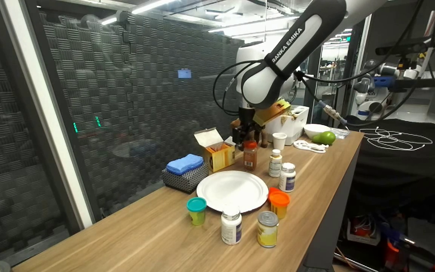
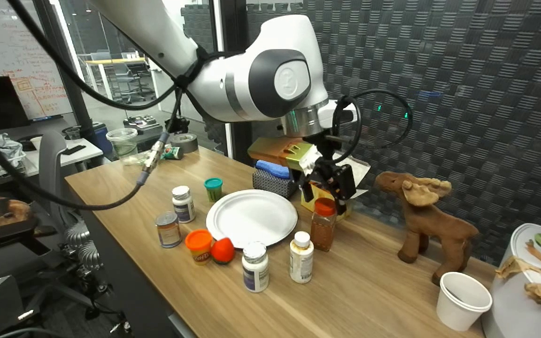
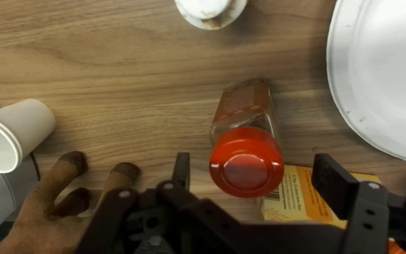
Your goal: Put the bottles on the tray
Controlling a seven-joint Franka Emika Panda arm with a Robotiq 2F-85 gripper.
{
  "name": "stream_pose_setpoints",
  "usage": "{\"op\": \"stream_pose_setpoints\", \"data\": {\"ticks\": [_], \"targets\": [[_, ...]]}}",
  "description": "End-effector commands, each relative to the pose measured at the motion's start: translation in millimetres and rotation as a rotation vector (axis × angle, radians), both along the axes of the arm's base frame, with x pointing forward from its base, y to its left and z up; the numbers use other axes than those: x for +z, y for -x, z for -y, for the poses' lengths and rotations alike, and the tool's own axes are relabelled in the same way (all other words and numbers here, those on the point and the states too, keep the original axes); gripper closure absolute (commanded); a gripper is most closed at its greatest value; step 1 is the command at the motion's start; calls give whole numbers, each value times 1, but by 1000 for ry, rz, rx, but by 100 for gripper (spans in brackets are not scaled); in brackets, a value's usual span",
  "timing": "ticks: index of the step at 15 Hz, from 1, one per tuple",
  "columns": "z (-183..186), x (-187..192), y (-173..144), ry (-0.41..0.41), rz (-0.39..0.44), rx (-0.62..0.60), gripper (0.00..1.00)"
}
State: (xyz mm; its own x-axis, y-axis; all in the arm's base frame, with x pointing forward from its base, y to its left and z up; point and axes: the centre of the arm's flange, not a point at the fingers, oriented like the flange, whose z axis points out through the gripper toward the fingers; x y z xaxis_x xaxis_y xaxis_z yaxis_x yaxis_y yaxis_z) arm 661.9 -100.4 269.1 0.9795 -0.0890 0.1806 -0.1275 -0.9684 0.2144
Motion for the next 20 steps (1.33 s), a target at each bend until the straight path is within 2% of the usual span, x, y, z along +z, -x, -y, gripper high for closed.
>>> {"op": "stream_pose_setpoints", "data": {"ticks": [1, 5, 6, 7, 10, 13, 16, 20], "targets": [[3, 8, -17, -16, 17, -14, 42], [3, 11, -16, 0, 11, -3, 73], [2, 14, -15, 3, 10, 2, 75], [2, 14, -14, 8, 7, 4, 73], [1, 14, -11, 24, -2, 4, 74], [-4, 31, -10, 18, -23, -38, 77], [-14, 64, -4, 1, -99, -112, 76], [-56, 99, 25, -111, -226, -95, 77]]}}
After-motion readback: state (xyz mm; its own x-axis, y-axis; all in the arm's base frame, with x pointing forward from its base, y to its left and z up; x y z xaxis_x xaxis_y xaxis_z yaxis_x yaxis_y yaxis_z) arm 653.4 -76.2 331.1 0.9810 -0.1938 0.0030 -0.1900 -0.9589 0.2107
